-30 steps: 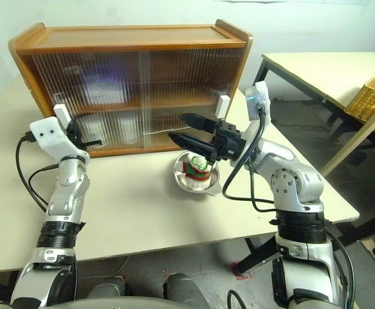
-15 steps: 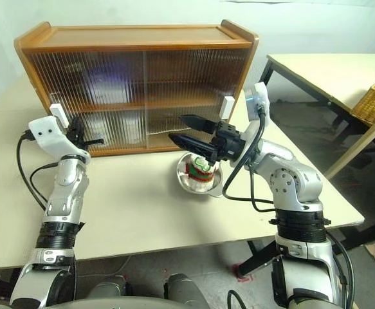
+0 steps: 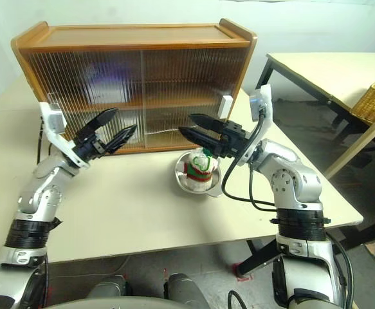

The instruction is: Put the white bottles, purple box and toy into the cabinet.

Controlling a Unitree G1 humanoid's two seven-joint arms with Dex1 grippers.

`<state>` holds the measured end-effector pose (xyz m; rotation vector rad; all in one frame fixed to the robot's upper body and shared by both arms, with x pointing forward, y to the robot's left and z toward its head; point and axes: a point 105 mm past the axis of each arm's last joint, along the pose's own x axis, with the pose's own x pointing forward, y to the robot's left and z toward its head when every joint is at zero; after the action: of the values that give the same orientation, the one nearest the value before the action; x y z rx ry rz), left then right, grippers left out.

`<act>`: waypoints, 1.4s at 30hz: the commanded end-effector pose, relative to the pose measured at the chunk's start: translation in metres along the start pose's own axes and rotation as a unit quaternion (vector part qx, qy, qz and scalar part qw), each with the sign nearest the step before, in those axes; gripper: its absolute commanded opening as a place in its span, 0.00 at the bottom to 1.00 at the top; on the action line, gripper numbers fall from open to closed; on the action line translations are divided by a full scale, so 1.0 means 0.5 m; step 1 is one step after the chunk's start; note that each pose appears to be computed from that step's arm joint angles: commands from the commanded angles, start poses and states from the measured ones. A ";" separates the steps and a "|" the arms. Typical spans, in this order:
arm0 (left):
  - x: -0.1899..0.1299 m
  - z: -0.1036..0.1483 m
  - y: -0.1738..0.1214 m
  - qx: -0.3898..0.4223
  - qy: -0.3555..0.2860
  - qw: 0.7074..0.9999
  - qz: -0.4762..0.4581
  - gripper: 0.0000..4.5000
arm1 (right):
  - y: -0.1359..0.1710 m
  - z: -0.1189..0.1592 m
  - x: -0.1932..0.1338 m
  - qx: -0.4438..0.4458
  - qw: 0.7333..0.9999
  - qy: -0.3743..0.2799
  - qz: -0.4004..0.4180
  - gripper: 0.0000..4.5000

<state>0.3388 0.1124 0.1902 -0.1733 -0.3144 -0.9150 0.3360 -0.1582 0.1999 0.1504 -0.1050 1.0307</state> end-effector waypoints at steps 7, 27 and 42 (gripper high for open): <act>-0.057 0.026 -0.021 -0.040 0.019 0.997 -0.063 1.00 | -0.131 -0.028 -0.055 -0.062 0.981 0.041 -0.181 0.00; -0.069 0.026 -0.025 -0.046 0.016 0.997 -0.058 1.00 | -0.264 -0.019 -0.108 -0.095 0.922 0.098 -0.362 0.00; -0.064 0.019 -0.029 -0.048 0.014 0.997 -0.059 1.00 | -0.259 0.022 -0.070 -0.097 0.926 0.084 -0.356 0.00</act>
<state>0.3078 0.1312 0.1908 -0.2422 -0.2601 -1.0524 0.4271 -0.2613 0.1838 -0.0876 0.0324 0.2852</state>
